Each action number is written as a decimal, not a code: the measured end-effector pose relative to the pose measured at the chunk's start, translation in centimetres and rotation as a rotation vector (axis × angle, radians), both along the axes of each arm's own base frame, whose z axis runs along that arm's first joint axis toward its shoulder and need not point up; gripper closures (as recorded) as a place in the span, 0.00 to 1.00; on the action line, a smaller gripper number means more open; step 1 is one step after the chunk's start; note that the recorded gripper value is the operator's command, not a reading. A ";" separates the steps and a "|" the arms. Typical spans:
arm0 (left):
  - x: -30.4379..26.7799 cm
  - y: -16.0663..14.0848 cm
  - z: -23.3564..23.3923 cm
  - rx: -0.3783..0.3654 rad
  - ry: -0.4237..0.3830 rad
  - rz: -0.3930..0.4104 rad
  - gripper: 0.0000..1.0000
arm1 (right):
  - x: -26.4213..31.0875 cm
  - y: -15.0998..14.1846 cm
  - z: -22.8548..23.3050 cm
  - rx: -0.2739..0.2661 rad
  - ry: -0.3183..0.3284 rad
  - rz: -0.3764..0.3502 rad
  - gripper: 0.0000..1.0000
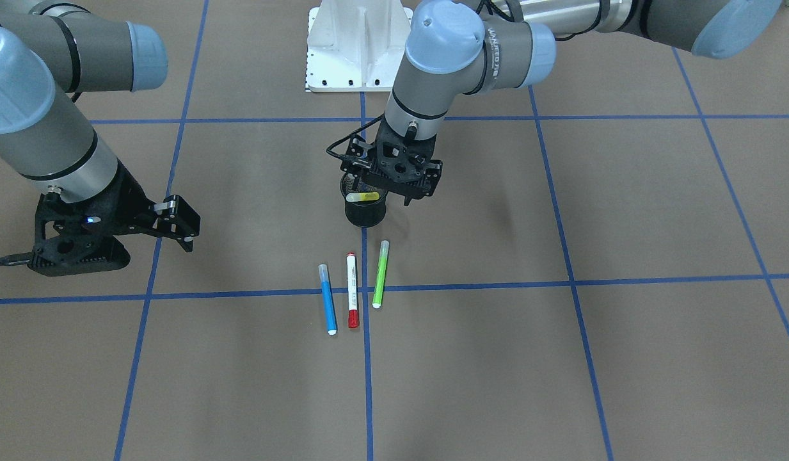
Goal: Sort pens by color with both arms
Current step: 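Move the left gripper over the cup toward the yellow highlighter, then lower the left gripper into the cup and grasp the yellow highlighter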
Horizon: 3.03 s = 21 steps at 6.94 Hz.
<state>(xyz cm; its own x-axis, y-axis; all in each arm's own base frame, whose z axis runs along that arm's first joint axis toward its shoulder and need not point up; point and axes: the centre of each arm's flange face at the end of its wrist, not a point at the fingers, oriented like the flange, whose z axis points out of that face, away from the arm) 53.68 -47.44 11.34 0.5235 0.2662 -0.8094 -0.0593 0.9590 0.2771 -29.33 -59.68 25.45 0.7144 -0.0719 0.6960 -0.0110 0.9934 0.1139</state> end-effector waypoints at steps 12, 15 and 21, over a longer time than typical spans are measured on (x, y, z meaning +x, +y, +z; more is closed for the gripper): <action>4.1 -0.1 -0.3 0.032 -0.068 -0.037 0.39 | 1.1 -1.7 6.2 0.017 0.040 -0.052 0.01; 4.1 -0.2 0.0 0.048 -0.081 -0.046 0.39 | 1.1 -1.7 6.2 0.016 0.038 -0.051 0.01; 5.1 1.5 0.2 0.050 -0.097 -0.024 0.39 | 1.1 -1.7 6.3 0.015 0.040 -0.051 0.01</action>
